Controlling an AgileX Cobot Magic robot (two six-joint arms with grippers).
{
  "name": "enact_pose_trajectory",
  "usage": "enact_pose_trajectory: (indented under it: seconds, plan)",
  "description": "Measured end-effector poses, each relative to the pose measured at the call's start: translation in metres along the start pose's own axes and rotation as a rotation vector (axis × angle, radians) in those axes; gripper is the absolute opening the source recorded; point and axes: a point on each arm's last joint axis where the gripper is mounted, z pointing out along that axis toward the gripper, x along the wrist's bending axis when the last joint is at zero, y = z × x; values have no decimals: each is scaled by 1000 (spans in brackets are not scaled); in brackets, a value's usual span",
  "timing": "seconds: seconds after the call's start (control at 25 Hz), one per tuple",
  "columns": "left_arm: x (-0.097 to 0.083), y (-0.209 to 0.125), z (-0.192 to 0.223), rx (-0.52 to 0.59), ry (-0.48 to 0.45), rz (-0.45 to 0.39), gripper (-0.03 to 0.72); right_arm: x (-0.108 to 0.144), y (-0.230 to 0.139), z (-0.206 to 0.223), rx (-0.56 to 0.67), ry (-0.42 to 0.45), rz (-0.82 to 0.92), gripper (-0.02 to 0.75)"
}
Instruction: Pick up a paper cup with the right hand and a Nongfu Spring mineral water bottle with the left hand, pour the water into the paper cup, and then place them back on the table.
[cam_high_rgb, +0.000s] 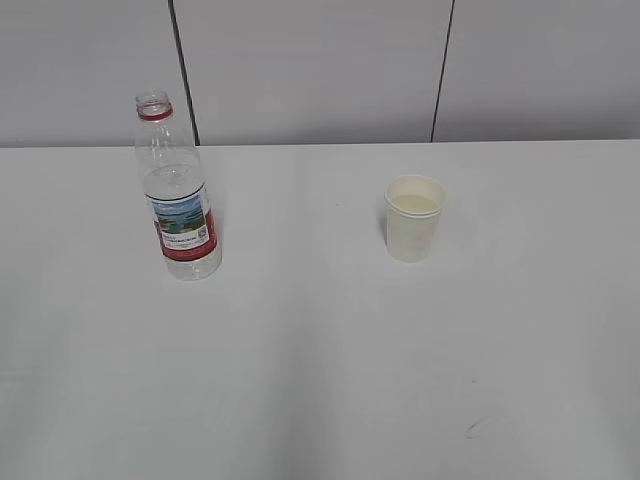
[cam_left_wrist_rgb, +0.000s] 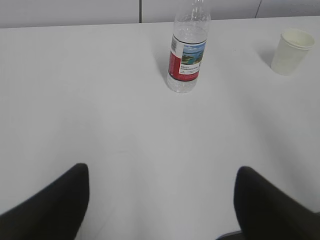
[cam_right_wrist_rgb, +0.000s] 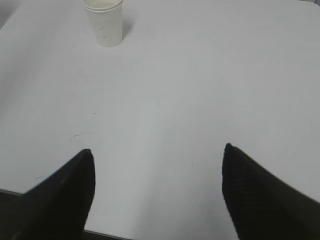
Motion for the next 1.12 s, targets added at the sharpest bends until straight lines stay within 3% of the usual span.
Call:
enact_pose_trajectory:
  seconds: [0.24, 0.44, 0.56, 0.76, 1.12]
  plan:
    - [0, 0, 0, -1, 17, -9, 534, -2, 0, 0, -3, -17, -12, 582]
    - [-2, 0, 0, -4, 116, -55, 534, -2, 0, 0, -3, -35, -5, 582]
    - [-2, 0, 0, -5, 152, -73, 534, -2, 0, -1, 1, -88, 26, 582]
    - [-2, 0, 0, -5, 157, -74, 534, -2, -1, -2, 8, -178, 77, 582]
    - [-2, 0, 0, -5, 158, -73, 534, -2, -1, -2, 8, -185, 80, 582]
